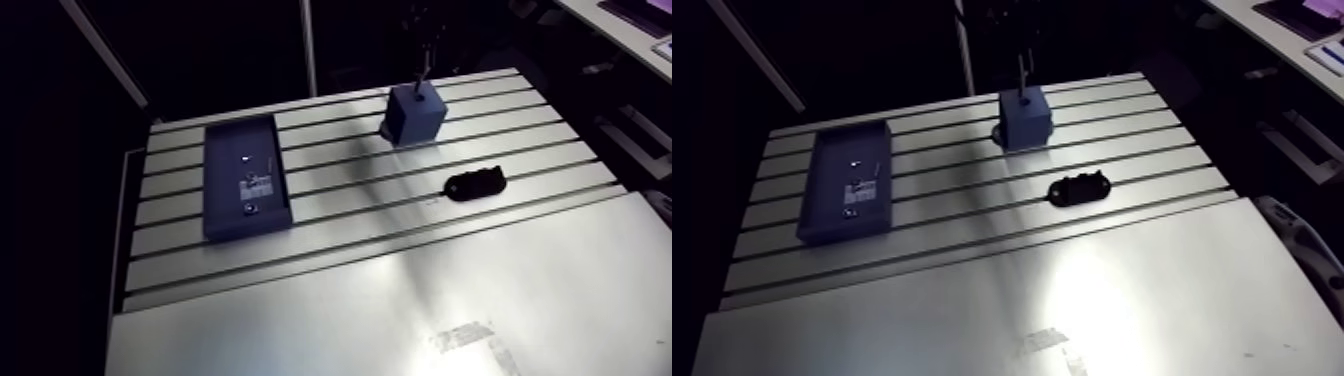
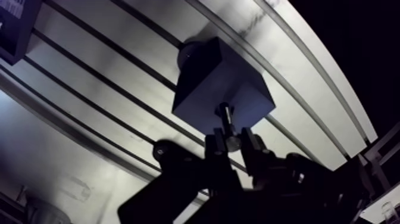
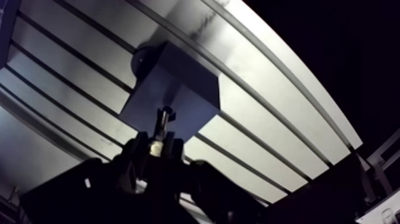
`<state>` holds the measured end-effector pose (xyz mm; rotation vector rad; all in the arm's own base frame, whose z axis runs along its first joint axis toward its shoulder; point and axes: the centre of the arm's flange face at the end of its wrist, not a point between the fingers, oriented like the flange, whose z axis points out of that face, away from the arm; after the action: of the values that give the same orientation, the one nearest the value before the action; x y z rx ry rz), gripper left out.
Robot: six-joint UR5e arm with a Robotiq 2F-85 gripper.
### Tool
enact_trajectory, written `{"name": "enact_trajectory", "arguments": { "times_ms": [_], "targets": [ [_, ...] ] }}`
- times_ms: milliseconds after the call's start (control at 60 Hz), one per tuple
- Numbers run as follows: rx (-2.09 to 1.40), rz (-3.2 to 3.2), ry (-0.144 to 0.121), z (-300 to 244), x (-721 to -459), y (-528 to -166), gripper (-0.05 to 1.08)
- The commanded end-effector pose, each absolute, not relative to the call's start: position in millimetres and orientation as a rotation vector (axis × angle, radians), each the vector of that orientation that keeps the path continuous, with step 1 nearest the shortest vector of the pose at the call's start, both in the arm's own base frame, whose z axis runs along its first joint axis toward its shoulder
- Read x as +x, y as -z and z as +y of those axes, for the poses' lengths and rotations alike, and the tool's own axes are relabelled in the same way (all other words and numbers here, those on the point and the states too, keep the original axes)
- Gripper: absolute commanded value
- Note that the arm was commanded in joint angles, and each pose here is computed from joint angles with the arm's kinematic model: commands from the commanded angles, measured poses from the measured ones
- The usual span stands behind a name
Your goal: Pick up the M10 bolt and insert it into the hex recess until seated.
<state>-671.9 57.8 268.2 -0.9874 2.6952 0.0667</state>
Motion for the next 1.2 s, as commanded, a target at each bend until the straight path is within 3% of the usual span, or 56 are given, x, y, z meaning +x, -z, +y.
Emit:
{"name": "enact_trajectory", "arguments": {
  "times_ms": [17,1200],
  "targets": [
    [-0.986,2.695,-0.066,57.7,-671.5,-267.4,0.80],
    [-0.986,2.688,-0.054,62.2,-669.3,-263.0,0.80]
  ]
}}
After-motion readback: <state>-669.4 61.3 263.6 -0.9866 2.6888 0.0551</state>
